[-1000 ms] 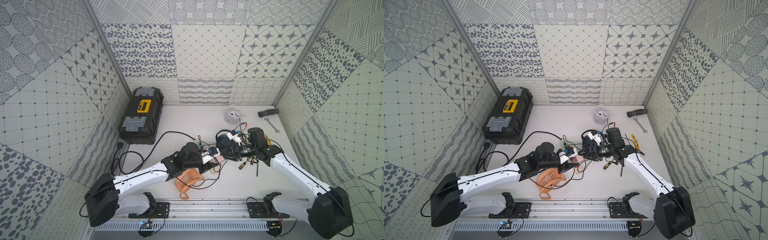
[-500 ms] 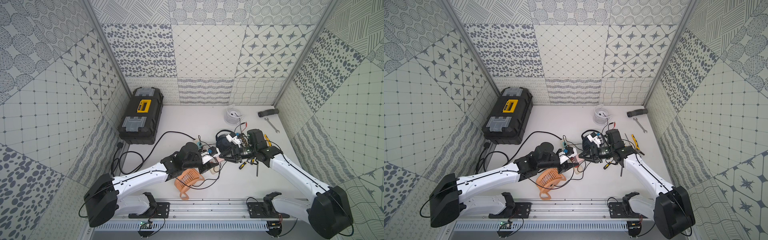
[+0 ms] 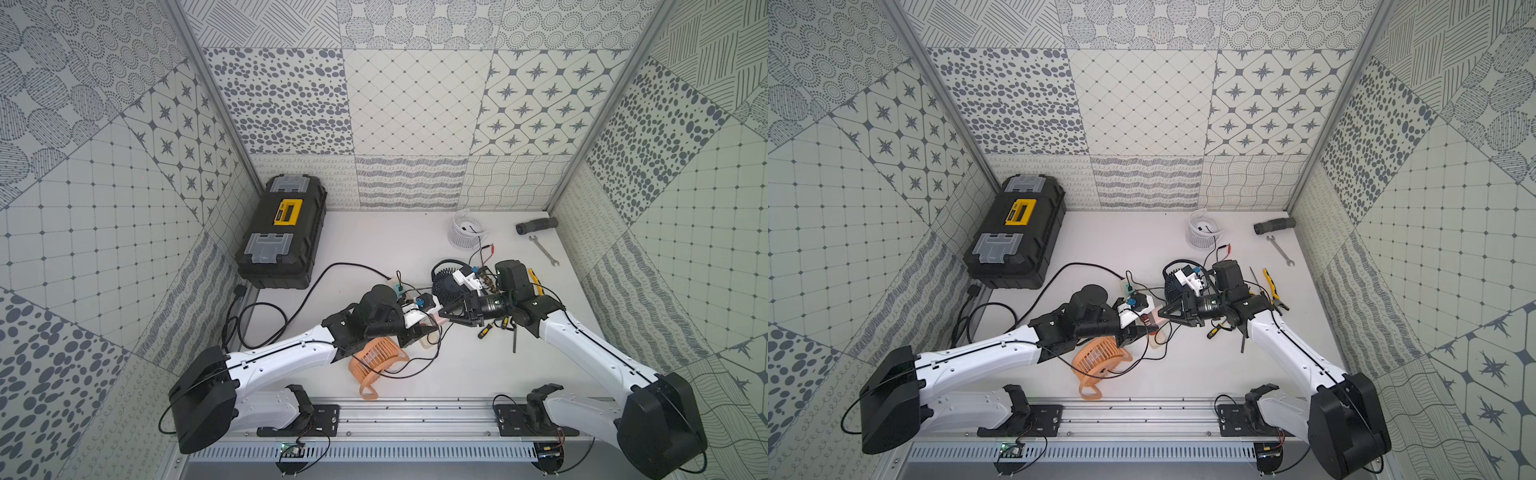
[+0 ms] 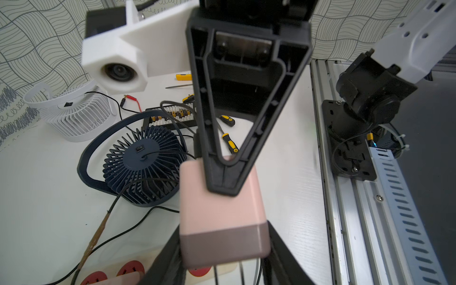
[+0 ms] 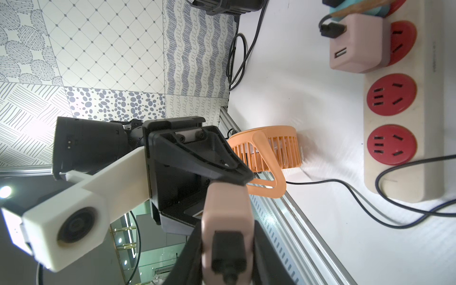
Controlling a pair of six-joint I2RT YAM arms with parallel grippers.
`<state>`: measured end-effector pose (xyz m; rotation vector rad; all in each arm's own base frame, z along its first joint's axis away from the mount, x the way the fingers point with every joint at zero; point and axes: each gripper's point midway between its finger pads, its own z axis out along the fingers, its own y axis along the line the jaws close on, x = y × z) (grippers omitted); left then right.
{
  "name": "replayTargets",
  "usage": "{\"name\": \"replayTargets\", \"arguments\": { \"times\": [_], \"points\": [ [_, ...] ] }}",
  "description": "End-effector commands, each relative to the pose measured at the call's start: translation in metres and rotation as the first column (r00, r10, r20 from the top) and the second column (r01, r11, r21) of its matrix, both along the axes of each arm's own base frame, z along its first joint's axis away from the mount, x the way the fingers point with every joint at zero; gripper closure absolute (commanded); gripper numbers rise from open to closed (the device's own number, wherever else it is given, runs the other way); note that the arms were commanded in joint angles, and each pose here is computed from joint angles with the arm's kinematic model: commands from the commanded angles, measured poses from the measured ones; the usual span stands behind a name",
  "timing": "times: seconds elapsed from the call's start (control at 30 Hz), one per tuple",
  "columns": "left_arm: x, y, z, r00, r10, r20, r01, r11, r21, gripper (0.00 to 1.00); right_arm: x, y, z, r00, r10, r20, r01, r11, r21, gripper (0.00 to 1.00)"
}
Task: Plug the desk fan into the power strip
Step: Pick up the plug from the center of the board, then insert the plug into the socket.
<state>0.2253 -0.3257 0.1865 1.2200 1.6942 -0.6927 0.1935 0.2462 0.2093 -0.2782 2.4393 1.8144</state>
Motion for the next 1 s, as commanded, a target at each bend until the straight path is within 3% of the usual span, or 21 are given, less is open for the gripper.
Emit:
{"name": "replayTargets", "arguments": {
  "times": [0.0, 0.1, 0.27, 0.4, 0.57, 0.77, 0.97],
  "points": [
    [0.007, -0.003, 0.009, 0.999, 0.054, -0.004, -0.054, 0.996, -0.074, 0.57, 0.002, 0.003, 0.020, 0.995, 0.004, 0.102, -0.009, 0.999, 0.048, 0.87],
    [0.017, 0.009, 0.007, 0.986, 0.164, -0.026, -0.166, 0.979, -0.118, 0.33, 0.008, 0.001, 0.023, 0.987, -0.035, 0.155, 0.031, 0.999, 0.031, 0.93],
    [0.038, 0.045, 0.000, 0.918, 0.351, -0.187, -0.382, 0.908, -0.173, 0.21, 0.020, -0.008, 0.020, 0.959, -0.134, 0.250, 0.145, 0.989, -0.023, 1.00],
    [0.057, 0.071, -0.010, 0.812, 0.392, -0.433, -0.510, 0.838, -0.196, 0.21, 0.029, -0.013, 0.005, 0.923, -0.182, 0.338, 0.243, 0.959, -0.148, 1.00],
    [0.076, 0.089, -0.032, 0.673, 0.394, -0.626, -0.607, 0.777, -0.163, 0.27, 0.033, -0.008, -0.016, 0.863, -0.087, 0.498, 0.330, 0.843, -0.425, 1.00],
    [0.089, 0.103, -0.077, 0.519, 0.414, -0.748, -0.698, 0.710, -0.091, 0.41, 0.039, 0.015, -0.033, 0.807, 0.056, 0.588, 0.385, 0.706, -0.595, 1.00],
    [0.094, 0.095, -0.101, 0.459, 0.374, -0.806, -0.704, 0.706, -0.073, 0.49, 0.051, 0.043, -0.050, 0.793, 0.160, 0.588, 0.375, 0.632, -0.678, 0.99]
  ]
}}
